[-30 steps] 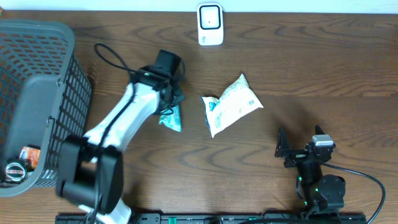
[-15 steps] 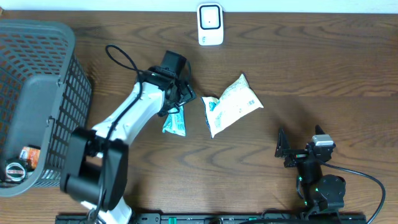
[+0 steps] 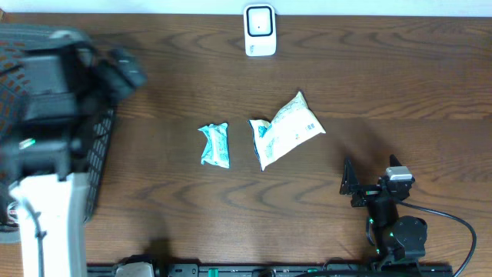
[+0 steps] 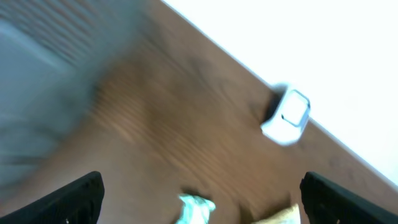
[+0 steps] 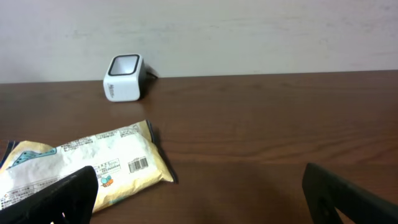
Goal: Scan the item barcode
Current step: 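Carry the green pack out and set it left of the cream pack, then reach the left gripper into the basket and grasp the small Kleenex pack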
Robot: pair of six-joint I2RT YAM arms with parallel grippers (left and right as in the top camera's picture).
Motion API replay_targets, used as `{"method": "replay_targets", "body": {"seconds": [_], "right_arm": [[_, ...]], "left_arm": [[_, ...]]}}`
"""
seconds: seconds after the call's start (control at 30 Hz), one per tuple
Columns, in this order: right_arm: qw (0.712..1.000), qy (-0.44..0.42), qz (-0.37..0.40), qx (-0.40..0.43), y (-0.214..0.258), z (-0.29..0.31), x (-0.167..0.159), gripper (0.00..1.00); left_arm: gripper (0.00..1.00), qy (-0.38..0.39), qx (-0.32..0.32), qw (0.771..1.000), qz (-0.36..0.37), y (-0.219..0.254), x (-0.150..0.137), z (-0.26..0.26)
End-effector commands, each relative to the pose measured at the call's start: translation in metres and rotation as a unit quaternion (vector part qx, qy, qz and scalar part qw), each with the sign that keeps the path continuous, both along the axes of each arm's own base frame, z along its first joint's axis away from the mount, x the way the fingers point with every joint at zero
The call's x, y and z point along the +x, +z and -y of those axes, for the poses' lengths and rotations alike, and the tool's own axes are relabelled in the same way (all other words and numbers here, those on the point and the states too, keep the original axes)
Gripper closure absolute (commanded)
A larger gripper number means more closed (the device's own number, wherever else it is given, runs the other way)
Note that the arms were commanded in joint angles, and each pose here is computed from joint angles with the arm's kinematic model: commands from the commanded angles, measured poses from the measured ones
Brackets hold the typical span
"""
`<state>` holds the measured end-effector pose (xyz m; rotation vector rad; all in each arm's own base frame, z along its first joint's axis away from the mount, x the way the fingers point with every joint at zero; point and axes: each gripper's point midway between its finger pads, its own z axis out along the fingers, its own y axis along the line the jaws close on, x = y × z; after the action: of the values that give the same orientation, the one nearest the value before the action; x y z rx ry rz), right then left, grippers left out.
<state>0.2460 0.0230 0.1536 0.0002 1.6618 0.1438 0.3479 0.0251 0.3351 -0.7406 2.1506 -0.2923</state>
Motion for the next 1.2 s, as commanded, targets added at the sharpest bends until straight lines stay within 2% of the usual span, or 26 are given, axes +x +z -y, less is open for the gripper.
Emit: {"method": "replay_targets", "body": {"seconds": [0.0,0.17,0.2,0.23,0.3,0.5,0.8,1.17], "right_arm": [[1.000,0.001,0.000,-0.003,0.000,0.000,0.000,0.01],[1.000,0.001,0.000,-0.003,0.000,0.000,0.000,0.01],[1.000,0.001,0.000,-0.003,0.000,0.000,0.000,0.01],[1.000,0.001,0.000,-0.003,0.000,0.000,0.000,0.01],[1.000,0.001,0.000,-0.003,0.000,0.000,0.000,0.01],[1.000,0.001,0.000,-0.003,0.000,0.000,0.000,0.01],[1.000,0.001,0.000,-0.003,0.000,0.000,0.000,0.01],[1.000,0.001,0.000,-0.003,0.000,0.000,0.000,0.01]], "left_arm": [[0.00,0.053,0.055,0.997,0.018,0.039,-0.017,-0.057],[0.01,0.149,0.065,0.987,0.002,0.051,-0.043,-0.120],[0.01,0.174,0.065,0.983,-0.012,0.046,-0.051,-0.134],[0.02,0.234,0.065,0.969,-0.046,0.034,-0.069,-0.158],[0.02,0.273,0.066,0.956,-0.085,0.018,-0.084,-0.175],[0.02,0.306,0.029,0.938,-0.162,-0.026,-0.089,-0.193],[0.02,0.356,0.006,0.891,-0.280,-0.101,-0.106,-0.204],[0.01,0.359,-0.001,0.881,-0.309,-0.171,-0.110,-0.208]]}}
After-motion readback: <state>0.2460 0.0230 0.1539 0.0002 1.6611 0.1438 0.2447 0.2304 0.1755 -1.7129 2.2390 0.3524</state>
